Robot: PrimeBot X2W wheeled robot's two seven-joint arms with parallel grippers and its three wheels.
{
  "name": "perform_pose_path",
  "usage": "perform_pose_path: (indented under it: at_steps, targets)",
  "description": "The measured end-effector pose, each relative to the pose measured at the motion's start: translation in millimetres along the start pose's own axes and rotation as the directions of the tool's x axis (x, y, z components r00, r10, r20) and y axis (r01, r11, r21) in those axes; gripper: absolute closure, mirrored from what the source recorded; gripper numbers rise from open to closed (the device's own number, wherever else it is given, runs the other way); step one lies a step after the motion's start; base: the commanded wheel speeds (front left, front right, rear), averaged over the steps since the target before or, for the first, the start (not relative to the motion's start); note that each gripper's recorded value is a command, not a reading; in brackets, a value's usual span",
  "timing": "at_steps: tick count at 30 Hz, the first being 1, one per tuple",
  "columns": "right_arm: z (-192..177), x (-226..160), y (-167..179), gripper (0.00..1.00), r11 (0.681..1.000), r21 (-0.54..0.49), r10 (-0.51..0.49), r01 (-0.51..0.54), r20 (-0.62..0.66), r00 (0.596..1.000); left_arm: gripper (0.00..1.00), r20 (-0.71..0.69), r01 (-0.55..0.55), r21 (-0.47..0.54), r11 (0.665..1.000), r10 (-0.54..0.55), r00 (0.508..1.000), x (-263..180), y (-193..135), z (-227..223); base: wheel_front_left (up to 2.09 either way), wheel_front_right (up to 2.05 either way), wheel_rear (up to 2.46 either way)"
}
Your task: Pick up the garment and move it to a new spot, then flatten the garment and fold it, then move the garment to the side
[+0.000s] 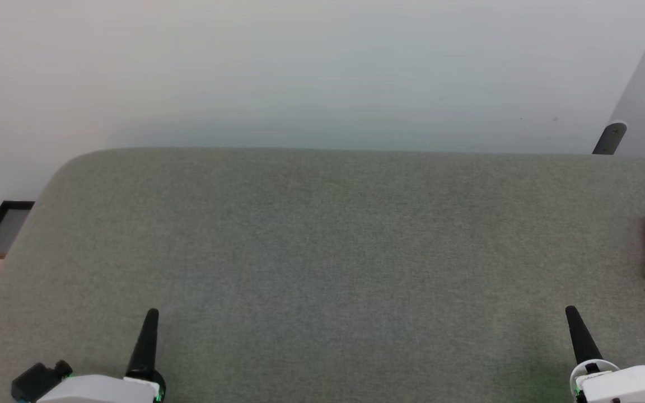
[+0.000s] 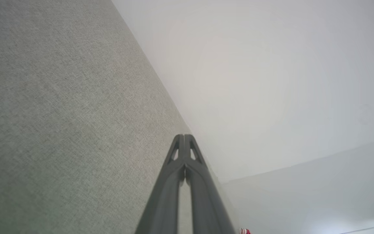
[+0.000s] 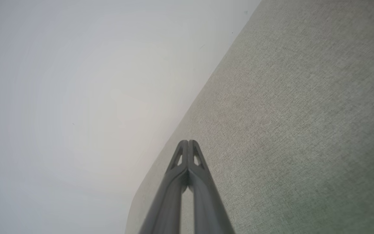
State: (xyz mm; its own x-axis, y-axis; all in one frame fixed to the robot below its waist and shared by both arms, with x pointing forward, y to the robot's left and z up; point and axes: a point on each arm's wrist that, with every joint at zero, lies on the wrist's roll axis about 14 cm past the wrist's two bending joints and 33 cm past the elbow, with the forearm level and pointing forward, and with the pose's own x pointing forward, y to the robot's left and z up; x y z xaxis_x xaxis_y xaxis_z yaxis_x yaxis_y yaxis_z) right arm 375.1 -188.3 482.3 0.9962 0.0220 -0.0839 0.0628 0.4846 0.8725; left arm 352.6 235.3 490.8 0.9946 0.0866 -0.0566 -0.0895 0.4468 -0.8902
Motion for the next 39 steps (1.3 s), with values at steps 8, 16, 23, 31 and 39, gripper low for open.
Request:
perform_pose_path:
  at_steps: [8,16,23,31,39]
  targets:
    - [4,3,3,1.00,0.996,0.088,0.009,-0.009,0.008,1.000,1.00,-0.011,0.006,-0.079,0.997,-0.007,1.000,5,-4,-4,0.00,0.00,0.00]
    - [7,4,5,1.00,0.986,0.166,0.014,-0.016,0.015,1.000,1.00,-0.021,0.016,-0.152,0.988,-0.019,1.000,10,-9,-8,0.00,0.00,0.00]
    - [10,6,8,1.00,0.973,0.230,0.024,-0.028,0.022,0.999,1.00,-0.025,0.024,-0.209,0.978,-0.030,0.999,14,-14,-11,0.00,0.00,0.00]
    - [11,7,8,1.00,0.954,0.296,0.026,-0.033,0.026,0.999,1.00,-0.035,0.028,-0.273,0.962,-0.039,0.999,18,-17,-15,0.00,0.00,0.00]
    - [15,9,11,1.00,0.933,0.358,0.036,-0.046,0.035,0.999,1.00,-0.041,0.035,-0.332,0.943,-0.052,0.998,22,-21,-19,0.00,0.00,0.00]
